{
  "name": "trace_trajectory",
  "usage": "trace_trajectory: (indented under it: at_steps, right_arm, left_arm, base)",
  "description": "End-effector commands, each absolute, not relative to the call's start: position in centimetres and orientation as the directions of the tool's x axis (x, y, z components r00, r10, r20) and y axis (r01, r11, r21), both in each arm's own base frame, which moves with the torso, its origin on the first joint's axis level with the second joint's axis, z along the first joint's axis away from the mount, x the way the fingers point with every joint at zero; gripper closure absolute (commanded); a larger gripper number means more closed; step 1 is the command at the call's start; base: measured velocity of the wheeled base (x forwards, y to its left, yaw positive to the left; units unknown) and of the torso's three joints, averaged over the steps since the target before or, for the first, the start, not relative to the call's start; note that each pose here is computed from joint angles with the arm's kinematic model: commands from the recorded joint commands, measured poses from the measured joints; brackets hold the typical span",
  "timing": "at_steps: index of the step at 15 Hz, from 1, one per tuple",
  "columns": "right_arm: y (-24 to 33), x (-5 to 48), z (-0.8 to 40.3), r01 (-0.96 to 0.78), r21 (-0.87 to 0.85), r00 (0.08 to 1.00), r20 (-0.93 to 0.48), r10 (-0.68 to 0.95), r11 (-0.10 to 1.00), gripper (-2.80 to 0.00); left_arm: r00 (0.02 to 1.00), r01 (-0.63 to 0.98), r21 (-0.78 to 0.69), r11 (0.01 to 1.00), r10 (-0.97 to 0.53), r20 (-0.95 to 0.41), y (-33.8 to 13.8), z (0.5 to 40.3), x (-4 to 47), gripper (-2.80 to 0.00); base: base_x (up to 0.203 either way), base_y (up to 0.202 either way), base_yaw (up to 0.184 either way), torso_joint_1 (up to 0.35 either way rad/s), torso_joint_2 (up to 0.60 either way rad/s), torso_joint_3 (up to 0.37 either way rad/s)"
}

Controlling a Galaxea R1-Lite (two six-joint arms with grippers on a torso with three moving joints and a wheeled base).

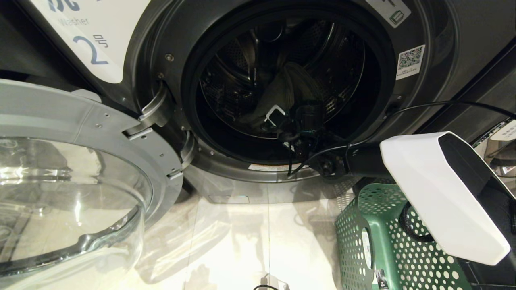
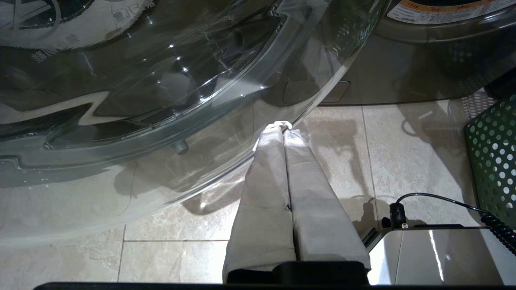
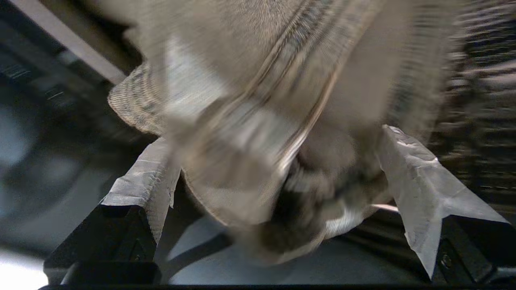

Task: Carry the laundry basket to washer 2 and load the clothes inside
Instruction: Place the clothes into the washing machine

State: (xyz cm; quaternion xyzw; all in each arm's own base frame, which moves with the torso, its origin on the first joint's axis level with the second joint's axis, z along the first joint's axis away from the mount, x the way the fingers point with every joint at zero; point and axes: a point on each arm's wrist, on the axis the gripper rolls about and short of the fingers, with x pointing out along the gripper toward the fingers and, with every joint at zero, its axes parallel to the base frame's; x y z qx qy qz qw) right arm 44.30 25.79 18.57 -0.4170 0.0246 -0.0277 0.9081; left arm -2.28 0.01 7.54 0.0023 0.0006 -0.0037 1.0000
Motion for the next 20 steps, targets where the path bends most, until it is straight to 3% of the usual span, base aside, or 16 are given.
trace_trajectory:
  at_steps: [1, 7, 13, 17, 20]
  right_arm:
    - [25.6, 44.7, 18.1, 0.052, -0.760, 0.996, -0.008, -0.090, 0.648, -2.80]
    - [25.9, 45.8, 16.8, 0.190, -0.656, 0.981, 0.165, -0.107, 0.731, -2.80]
    - [28.2, 43.2, 19.2, 0.258, -0.402, 0.915, 0.393, -0.088, 0.878, -2.80]
    - [29.5, 39.5, 22.8, 0.165, -0.309, 0.919, 0.393, -0.032, 0.937, -2.80]
    - [29.3, 36.5, 23.0, 0.022, -0.291, 0.973, 0.226, 0.047, 0.956, -2.80]
  left_arm:
    - [1.000, 0.008, 0.005, 1.000, -0.008, -0.003, 0.0, 7.5, -2.3, 0.00]
    - [1.000, 0.008, 0.005, 1.000, -0.008, -0.002, 0.0, 7.6, -2.3, 0.00]
    - [1.000, 0.008, 0.005, 1.000, -0.008, -0.003, 0.0, 7.5, -2.3, 0.00]
    - [1.000, 0.008, 0.005, 1.000, -0.008, -0.002, 0.0, 7.6, -2.3, 0.00]
    - [1.000, 0.008, 0.005, 1.000, -0.008, -0.002, 0.0, 7.5, -2.3, 0.00]
  base:
    - [0.000, 0.000, 0.000, 0.000, 0.00, 0.000]
    - [0.000, 0.000, 0.000, 0.000, 0.00, 0.000]
    - [0.000, 0.000, 0.000, 0.000, 0.00, 0.000]
    - [0.000, 0.000, 0.000, 0.000, 0.00, 0.000]
    - [0.000, 0.000, 0.000, 0.000, 0.00, 0.000]
